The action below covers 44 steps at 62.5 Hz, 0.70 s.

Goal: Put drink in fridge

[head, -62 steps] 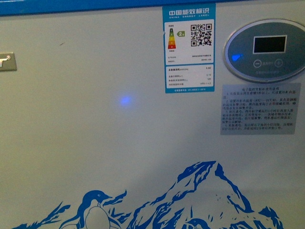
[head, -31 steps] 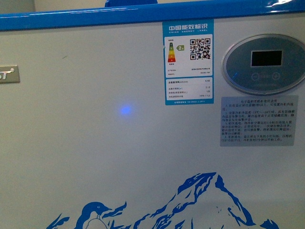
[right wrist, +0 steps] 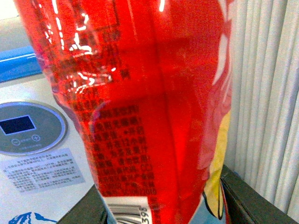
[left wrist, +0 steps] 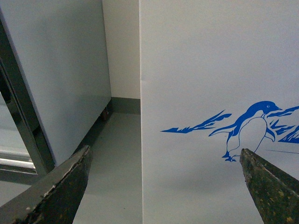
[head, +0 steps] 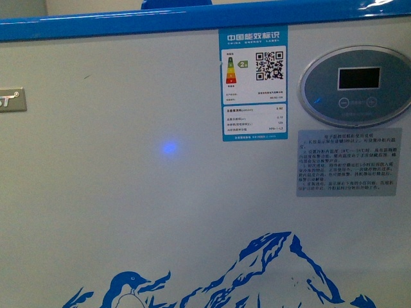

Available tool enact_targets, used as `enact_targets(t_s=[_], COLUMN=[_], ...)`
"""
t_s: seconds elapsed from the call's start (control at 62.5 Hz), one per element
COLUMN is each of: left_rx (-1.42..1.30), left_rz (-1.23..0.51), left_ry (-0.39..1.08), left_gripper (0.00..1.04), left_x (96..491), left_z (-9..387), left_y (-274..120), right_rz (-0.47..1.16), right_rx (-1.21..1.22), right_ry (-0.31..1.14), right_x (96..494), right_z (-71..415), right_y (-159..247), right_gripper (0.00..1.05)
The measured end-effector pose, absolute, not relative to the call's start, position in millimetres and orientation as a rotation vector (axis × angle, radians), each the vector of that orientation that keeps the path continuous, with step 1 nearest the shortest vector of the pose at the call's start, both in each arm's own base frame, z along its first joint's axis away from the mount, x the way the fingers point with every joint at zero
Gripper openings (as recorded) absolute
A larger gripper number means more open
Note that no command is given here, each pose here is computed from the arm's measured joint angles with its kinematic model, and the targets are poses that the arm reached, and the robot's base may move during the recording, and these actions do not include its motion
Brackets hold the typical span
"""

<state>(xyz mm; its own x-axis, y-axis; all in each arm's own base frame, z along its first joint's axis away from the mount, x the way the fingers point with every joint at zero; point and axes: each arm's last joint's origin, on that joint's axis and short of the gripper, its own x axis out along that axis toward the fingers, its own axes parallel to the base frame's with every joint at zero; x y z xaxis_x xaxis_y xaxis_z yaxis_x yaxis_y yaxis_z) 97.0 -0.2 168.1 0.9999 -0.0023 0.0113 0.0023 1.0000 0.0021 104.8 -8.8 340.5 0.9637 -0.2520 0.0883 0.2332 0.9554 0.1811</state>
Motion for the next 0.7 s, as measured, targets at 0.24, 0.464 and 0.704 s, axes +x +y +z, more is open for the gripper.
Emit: enact_targets(t_s=[0.24, 0.464, 0.704], left_rx=[0.002, 0.002, 0.002], left_rz=[-0.002, -0.002, -0.002], left_ry=[-0.012, -0.012, -0.012], left_gripper=[0.97, 0.97, 0.97], left_x=[96.9, 96.9, 96.9], left_z=[168.2, 168.2, 168.2], left_y=[-0.2, -0.2, -0.2], right_rz=[-0.245, -0.246, -0.245], right_rx=[0.171, 0.171, 0.171], right_ry=[-0.113, -0.114, -0.114], right_x=[104.3, 103.4, 103.4], right_z=[340.8, 340.5, 340.5], right_y=[-8.8, -8.8, -8.8], right_gripper=[0.42, 0.42, 0.42])
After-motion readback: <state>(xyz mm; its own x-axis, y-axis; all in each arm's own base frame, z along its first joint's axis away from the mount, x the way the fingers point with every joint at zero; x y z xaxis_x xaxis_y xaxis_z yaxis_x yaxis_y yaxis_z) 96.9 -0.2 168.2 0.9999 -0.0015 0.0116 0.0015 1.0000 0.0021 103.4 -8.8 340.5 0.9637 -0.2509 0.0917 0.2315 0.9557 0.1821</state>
